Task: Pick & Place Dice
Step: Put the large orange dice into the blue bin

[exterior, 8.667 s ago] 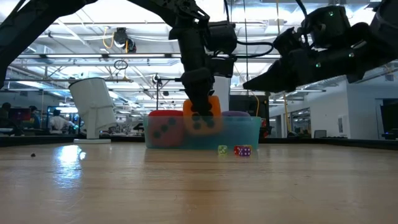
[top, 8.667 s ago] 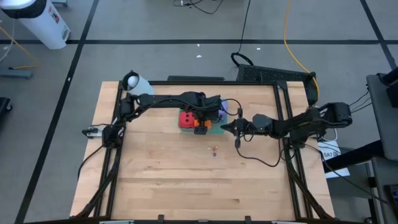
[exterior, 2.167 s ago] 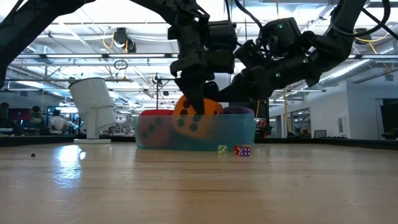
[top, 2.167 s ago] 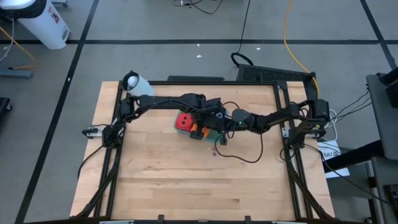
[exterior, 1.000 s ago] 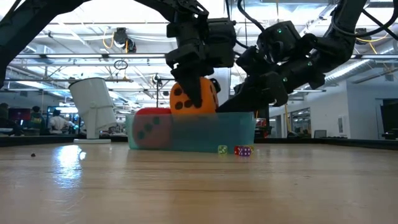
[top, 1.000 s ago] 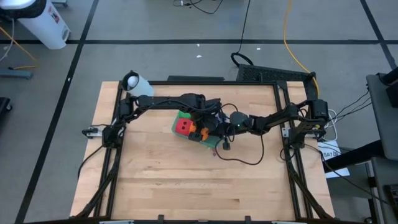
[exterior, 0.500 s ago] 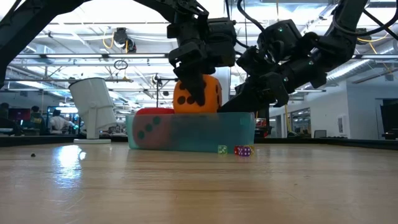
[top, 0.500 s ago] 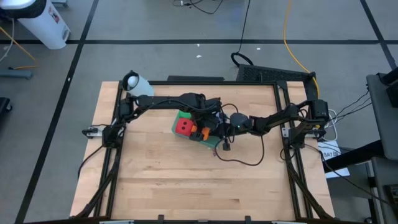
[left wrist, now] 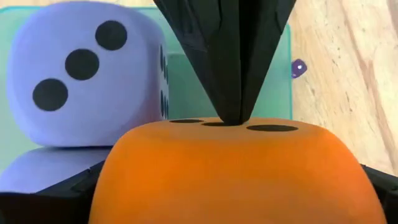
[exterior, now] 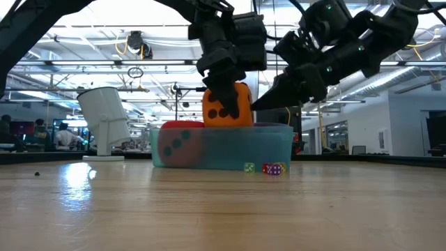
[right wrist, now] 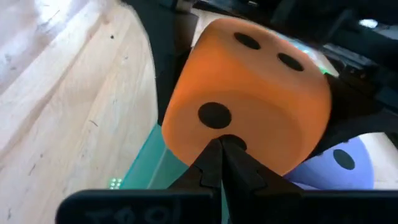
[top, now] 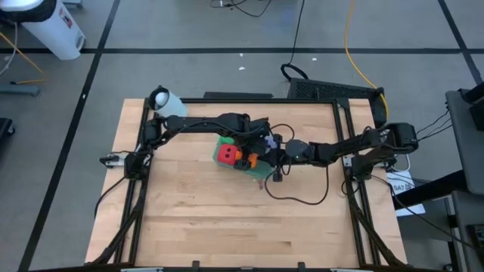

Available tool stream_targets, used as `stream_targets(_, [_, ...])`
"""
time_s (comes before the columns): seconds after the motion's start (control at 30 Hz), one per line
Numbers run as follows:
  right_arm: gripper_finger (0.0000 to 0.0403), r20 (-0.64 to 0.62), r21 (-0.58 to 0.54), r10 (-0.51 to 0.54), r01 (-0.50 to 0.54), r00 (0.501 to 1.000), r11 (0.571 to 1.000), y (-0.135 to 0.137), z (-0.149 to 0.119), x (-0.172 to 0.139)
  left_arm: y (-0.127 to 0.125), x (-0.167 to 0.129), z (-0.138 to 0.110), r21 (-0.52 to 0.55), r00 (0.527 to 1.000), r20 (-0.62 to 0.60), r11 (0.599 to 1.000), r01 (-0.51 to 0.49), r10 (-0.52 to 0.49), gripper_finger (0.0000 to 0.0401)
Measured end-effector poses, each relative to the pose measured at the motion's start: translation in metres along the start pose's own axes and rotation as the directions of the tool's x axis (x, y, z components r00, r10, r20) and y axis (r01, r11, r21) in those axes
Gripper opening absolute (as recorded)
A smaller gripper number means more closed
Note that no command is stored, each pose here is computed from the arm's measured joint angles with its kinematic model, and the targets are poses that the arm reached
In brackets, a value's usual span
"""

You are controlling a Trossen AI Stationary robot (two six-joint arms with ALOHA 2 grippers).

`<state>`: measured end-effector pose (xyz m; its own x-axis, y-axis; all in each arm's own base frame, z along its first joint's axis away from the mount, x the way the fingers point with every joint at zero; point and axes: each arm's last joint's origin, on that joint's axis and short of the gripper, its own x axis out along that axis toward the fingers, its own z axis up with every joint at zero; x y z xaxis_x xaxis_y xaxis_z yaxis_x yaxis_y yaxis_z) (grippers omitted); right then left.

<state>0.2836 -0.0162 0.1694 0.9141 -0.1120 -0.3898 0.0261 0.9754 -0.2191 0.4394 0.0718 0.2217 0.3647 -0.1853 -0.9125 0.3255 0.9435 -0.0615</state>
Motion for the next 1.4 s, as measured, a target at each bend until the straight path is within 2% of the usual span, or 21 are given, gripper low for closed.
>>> stream_targets(0.2, [0.0000, -0.017, -0.043, -0.064, 0.063, 0.998, 0.997, 0.006, 0.001, -0.001, -0.001, 0.001, 0.001, 0.029, 1.000, 0.008, 1.000, 0.001, -0.001, 0.0397])
stream_targets(0.37, [0.0000, -0.053, -0.063, -0.118, 0.115, 0.992, 0.991, 0.009, 0.000, -0.003, -0.003, 0.000, 0.000, 0.058, 0.998, 0.012, 0.997, 0.060, -0.061, 0.0397])
stream_targets(0.53, [0.0000, -0.069, -0.071, -0.115, 0.110, 0.991, 0.991, 0.010, 0.002, -0.009, -0.008, -0.010, -0.003, 0.067, 0.997, -0.011, 0.995, 0.078, -0.078, 0.0397])
stream_targets(0.73, [0.0000, -0.019, -0.063, -0.109, 0.108, 0.994, 0.992, 0.010, 0.015, -0.022, -0.014, -0.031, 0.002, 0.099, 1.000, 0.011, 0.995, -0.021, 0.020, 0.0397])
stream_targets(0.9, [0.0000, 0.031, -0.041, -0.093, 0.094, 0.995, 0.995, 0.012, 0.028, -0.036, -0.032, -0.059, 0.007, 0.102, 0.997, 0.044, 0.992, -0.074, 0.069, 0.0397])
stream_targets(1.0, [0.0000, 0.047, -0.071, -0.079, 0.082, 0.996, 0.994, 0.015, 0.032, -0.043, -0.043, -0.081, 0.009, 0.118, 0.991, 0.135, 0.993, 0.006, -0.022, 0.0397])
stream_targets(1.07, [0.0003, 0.051, -0.110, -0.068, 0.073, 0.996, 0.991, 0.018, 0.033, -0.044, -0.049, -0.097, 0.012, 0.155, 0.968, 0.225, 0.985, 0.075, -0.109, 0.0397])
stream_targets(1.17, [0.0022, 0.065, -0.159, -0.048, 0.058, 0.997, 0.986, 0.024, 0.035, -0.046, -0.052, -0.118, 0.014, 0.195, 0.922, 0.342, 0.973, 0.121, -0.183, 0.0397])
stream_targets(1.27, [0.0058, 0.073, -0.176, -0.029, 0.042, 0.997, 0.983, 0.029, 0.036, -0.047, -0.053, -0.127, 0.013, 0.212, 0.902, 0.369, 0.966, 0.151, -0.222, 0.0397])
stream_targets(1.33, [0.0086, 0.072, -0.168, -0.062, 0.074, 0.995, 0.983, 0.034, 0.037, -0.048, -0.052, -0.127, 0.011, 0.191, 0.914, 0.355, 0.973, 0.133, -0.195, 0.0397])
stream_targets(1.4, [0.0109, 0.065, -0.162, -0.121, 0.130, 0.991, 0.978, 0.038, 0.038, -0.050, -0.049, -0.121, 0.008, 0.141, 0.948, 0.293, 0.986, 0.084, -0.123, 0.0397])
